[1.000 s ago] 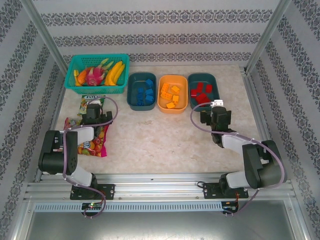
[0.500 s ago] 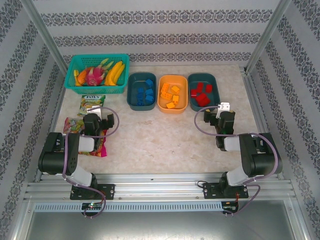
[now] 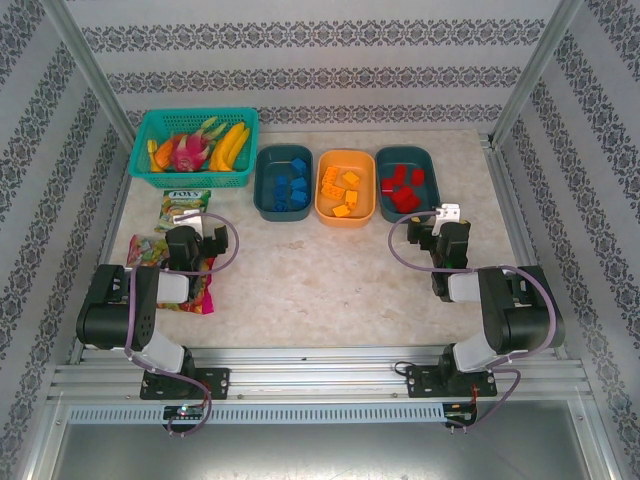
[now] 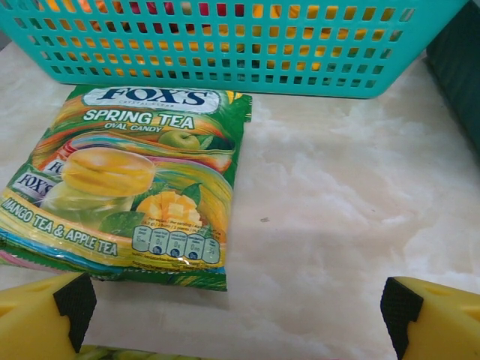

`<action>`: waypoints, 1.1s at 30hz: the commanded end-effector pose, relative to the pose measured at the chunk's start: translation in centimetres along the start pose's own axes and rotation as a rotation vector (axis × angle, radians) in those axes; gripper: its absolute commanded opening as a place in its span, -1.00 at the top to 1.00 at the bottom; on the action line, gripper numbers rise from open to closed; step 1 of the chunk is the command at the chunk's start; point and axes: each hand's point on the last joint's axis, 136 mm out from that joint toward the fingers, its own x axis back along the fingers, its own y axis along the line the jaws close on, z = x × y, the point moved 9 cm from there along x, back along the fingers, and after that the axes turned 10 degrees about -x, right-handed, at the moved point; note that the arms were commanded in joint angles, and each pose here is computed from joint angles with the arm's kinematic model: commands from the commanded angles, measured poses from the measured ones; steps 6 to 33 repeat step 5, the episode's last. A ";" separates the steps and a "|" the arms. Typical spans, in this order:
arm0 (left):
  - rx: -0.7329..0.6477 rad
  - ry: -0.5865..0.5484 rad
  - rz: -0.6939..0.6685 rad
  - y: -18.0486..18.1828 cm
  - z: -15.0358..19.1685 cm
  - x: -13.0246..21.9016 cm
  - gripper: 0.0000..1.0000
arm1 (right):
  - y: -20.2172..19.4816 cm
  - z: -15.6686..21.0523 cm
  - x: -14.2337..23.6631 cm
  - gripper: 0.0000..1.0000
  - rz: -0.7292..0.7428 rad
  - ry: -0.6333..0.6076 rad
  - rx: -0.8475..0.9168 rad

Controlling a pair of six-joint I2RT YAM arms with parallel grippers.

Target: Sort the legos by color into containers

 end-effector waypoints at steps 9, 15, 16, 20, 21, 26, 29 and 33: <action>-0.023 -0.051 -0.009 -0.2 -1.3 -0.3 -0.99 | 0.7 -1.1 0.0 -0.95 -0.059 -0.045 -0.010; -0.023 -0.051 -0.009 -0.2 -1.3 -0.3 -0.99 | 0.7 -1.1 0.0 -0.95 -0.059 -0.045 -0.010; -0.023 -0.051 -0.009 -0.2 -1.3 -0.3 -0.99 | 0.7 -1.1 0.0 -0.95 -0.059 -0.045 -0.010; -0.023 -0.051 -0.009 -0.2 -1.3 -0.3 -0.99 | 0.7 -1.1 0.0 -0.95 -0.059 -0.045 -0.010; -0.023 -0.051 -0.009 -0.2 -1.3 -0.3 -0.99 | 0.7 -1.1 0.0 -0.95 -0.059 -0.045 -0.010; -0.023 -0.051 -0.009 -0.2 -1.3 -0.3 -0.99 | 0.7 -1.1 0.0 -0.95 -0.059 -0.045 -0.010; -0.023 -0.051 -0.009 -0.2 -1.3 -0.3 -0.99 | 0.7 -1.1 0.0 -0.95 -0.059 -0.045 -0.010; -0.023 -0.051 -0.009 -0.2 -1.3 -0.3 -0.99 | 0.7 -1.1 0.0 -0.95 -0.059 -0.045 -0.010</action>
